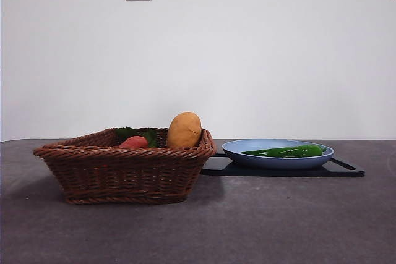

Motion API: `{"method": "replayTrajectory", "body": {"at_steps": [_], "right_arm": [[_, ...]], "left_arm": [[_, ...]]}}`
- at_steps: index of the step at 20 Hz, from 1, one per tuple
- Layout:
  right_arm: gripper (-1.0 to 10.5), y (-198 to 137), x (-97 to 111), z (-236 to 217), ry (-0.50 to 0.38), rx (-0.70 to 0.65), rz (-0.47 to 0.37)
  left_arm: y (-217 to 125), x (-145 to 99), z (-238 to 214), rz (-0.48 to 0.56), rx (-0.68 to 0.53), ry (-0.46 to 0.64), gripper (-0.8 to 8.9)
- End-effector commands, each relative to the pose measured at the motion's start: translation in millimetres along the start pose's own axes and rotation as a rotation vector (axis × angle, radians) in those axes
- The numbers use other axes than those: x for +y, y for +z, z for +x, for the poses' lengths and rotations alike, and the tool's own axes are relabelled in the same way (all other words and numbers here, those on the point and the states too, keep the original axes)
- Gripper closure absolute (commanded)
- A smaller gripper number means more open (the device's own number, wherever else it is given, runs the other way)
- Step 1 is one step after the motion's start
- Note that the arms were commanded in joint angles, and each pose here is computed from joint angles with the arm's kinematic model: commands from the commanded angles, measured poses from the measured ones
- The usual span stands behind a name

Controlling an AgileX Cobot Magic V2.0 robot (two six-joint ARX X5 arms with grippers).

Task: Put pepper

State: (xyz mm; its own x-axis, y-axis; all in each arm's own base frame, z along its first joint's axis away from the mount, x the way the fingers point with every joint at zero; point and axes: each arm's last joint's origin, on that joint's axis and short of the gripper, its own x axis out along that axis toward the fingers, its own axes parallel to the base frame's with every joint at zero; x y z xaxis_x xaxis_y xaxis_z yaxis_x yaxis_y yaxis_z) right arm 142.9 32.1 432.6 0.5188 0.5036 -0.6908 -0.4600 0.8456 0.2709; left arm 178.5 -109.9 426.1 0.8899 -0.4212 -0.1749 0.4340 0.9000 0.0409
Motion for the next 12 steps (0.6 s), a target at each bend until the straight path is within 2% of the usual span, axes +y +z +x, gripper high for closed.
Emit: {"method": "replayTrajectory", "body": {"at_steps": [1, 3, 6, 10, 12], "right_arm": [[9.4, 2, 1, -1, 0.001, 0.008, 0.009], [9.4, 2, 1, -1, 0.001, 0.008, 0.009], [9.4, 2, 1, -1, 0.002, 0.008, 0.008], [9.4, 2, 1, -1, 0.002, 0.008, 0.009], [9.4, 2, 1, -1, 0.001, 0.008, 0.009]], "left_arm": [[14, 22, -23, 0.044, -0.129, 0.11, 8.06], [12, 41, -46, 0.06, -0.233, 0.228, 8.06], [-21, 59, -80, 0.081, -0.354, 0.418, 8.06], [-91, 67, -104, 0.094, -0.35, 0.645, 8.06], [-125, 67, -105, 0.083, -0.309, 0.7, 8.06]]}}
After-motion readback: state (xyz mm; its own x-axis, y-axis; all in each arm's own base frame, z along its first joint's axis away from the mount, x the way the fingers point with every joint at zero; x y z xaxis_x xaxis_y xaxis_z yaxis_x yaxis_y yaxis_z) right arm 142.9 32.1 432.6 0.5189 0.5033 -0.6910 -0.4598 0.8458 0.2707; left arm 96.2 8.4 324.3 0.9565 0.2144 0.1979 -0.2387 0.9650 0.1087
